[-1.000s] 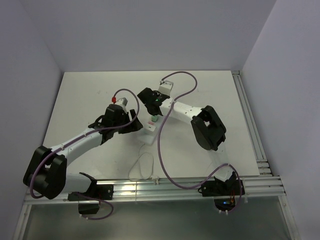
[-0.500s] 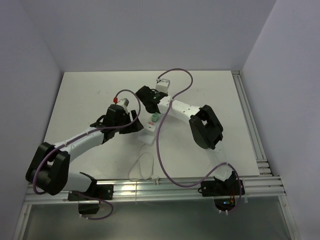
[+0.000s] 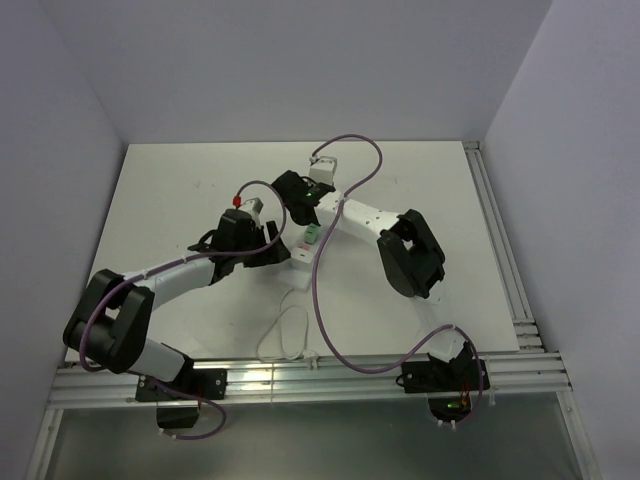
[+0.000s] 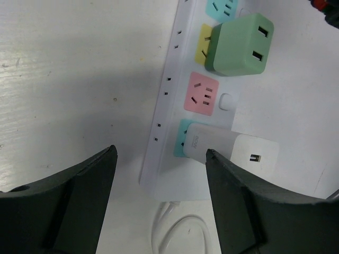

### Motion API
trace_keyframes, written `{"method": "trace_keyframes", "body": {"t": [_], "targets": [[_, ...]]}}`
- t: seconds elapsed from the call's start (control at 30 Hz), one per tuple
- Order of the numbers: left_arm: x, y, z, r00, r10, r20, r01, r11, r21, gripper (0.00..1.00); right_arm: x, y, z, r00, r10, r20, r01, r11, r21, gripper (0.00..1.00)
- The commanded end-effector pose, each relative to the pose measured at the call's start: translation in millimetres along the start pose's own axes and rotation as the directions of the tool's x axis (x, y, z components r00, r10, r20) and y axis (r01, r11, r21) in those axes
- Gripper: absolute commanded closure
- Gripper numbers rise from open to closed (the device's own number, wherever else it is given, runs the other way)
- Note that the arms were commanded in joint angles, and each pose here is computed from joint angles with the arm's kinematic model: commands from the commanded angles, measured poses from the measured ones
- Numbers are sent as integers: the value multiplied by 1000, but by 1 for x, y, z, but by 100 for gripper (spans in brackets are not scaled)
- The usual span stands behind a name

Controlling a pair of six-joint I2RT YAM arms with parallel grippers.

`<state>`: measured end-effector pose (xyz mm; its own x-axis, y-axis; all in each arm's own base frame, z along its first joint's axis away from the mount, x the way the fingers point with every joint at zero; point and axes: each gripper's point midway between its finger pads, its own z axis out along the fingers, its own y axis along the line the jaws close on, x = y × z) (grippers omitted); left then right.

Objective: Insert the plug

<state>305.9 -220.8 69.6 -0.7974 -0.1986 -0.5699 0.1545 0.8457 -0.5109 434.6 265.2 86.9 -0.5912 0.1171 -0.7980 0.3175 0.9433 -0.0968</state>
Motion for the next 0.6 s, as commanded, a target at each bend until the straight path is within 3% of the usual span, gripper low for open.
{"method": "trace_keyframes", "body": {"t": [0.0,0.57], "targets": [[-9,-13,-1,999,26,34,-28,997,66,26,22,2,3,997,-36,-75,33,999,-34,100],[-5,-14,-2,999,42,23,-43,996,79,26,-10,20,-4,999,-31,9,32,995,-100,100]]}}
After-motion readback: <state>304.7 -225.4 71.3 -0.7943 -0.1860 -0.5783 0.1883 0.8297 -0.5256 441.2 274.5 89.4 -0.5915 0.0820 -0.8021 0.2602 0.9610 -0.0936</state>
